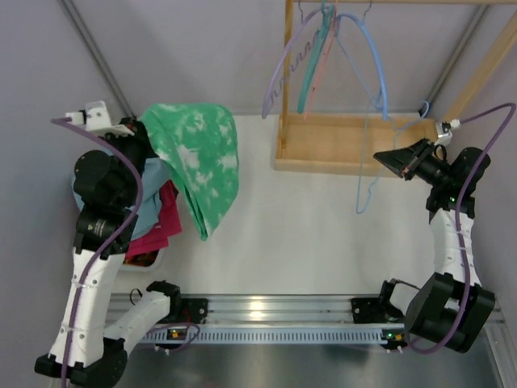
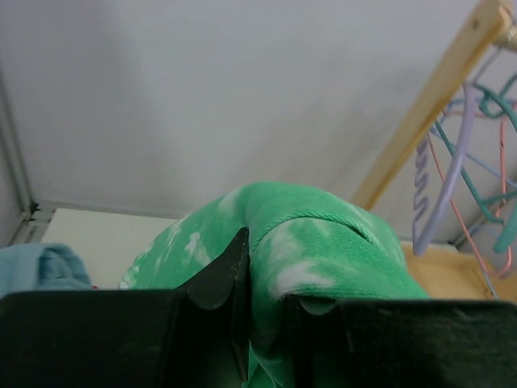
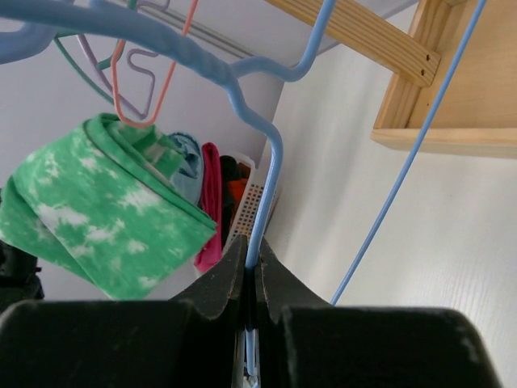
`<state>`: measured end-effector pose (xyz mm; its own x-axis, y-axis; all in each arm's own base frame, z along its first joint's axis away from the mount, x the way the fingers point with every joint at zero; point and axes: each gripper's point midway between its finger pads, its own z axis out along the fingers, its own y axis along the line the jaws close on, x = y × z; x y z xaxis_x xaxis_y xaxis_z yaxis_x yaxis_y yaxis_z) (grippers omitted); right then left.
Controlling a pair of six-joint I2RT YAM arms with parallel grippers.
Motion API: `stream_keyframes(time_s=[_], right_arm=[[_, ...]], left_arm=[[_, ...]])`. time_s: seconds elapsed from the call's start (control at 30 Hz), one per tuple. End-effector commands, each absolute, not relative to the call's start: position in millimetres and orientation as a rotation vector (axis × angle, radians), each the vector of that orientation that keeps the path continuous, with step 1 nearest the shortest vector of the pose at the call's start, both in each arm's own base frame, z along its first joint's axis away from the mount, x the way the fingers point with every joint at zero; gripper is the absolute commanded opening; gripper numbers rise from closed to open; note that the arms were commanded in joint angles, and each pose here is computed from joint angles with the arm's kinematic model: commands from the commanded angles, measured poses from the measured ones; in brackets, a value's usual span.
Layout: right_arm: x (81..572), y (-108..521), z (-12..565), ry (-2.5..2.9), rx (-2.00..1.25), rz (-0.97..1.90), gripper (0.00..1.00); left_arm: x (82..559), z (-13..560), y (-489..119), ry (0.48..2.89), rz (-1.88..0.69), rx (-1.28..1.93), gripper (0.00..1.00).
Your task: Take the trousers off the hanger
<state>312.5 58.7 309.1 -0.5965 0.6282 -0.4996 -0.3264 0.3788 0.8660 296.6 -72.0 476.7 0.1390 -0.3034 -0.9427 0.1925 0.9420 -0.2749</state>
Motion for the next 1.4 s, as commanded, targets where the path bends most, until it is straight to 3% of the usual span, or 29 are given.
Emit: stream_keyframes(time_s=[0.0,0.33,0.57,0.77,0.97,1.37], right_arm=[[318,62,327,1.734,0.165,1.307,0.0],[325,67,331,1.756,0.131,1.316,0.0],[327,71,332,1.759,0.112,1.325,0.0],[329,73,331,1.766,0.104,1.331,0.0],[330,73,332,1.765,0.11,1.325,0.0],[319,75,338,1.785,0.091,1.289,0.0]], left_arm=[[243,574,-26,1.069,-0.411,-0.265,0.0],[146,611,90,0.823,0.106,-0.605,0.0],[89,582,141,0.824,0.558,-0.782,0.0],[69,552,167,0.942,0.893,-0.842,0.0],[102,510,190,1.135,1.054,-0.834,0.0],[271,451,212,1.335,0.889,-0.662,0.0]])
